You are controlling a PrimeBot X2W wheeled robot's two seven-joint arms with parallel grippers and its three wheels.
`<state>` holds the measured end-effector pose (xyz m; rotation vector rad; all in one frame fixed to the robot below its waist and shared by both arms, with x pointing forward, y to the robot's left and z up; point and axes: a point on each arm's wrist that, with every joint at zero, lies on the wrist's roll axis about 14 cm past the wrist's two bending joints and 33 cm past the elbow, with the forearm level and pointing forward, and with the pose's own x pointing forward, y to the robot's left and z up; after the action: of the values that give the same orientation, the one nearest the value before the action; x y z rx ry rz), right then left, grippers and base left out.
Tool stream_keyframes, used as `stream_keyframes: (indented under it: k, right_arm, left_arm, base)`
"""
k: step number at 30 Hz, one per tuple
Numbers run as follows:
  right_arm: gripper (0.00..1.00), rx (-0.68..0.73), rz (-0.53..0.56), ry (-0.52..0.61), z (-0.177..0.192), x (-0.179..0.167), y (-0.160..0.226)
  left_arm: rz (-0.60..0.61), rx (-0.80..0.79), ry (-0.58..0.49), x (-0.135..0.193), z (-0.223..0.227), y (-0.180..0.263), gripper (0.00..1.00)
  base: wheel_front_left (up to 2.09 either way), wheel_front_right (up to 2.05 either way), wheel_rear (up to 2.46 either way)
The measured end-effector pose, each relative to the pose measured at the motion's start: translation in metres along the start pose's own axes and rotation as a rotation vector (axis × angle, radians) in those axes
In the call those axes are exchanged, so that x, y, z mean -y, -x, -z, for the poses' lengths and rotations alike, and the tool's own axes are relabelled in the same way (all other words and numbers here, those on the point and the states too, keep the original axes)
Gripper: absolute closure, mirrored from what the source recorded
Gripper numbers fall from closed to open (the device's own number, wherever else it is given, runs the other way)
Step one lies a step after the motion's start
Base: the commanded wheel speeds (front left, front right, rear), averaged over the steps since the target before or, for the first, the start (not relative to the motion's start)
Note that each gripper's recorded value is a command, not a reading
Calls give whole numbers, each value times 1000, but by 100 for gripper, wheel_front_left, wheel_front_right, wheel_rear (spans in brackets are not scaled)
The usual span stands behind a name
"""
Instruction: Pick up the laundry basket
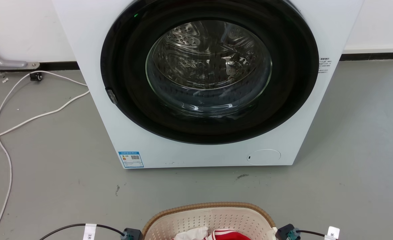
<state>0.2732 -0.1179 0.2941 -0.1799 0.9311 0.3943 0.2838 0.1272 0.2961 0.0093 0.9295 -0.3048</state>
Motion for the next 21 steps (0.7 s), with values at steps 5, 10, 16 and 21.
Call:
stream_keyframes:
  k: [5, 10, 16, 21]
  right_arm:
    - [100, -1, -1, 0, 0, 0, 0]
    - [100, -1, 0, -1, 1, 0, 0]
    - [100, -3, -1, -4, 1, 0, 0]
    - [100, -4, -1, -5, 2, 0, 0]
  left_arm:
    - [1, -1, -1, 0, 0, 0, 100]
    - [3, 1, -3, 1, 0, 0, 100]
    - [5, -3, -5, 1, 1, 0, 100]
    - [5, -3, -6, 1, 1, 0, 100]
  base:
    - [0, 0, 0]
    - [0, 0, 0]
    - [0, 0, 0]
    - [0, 0, 0]
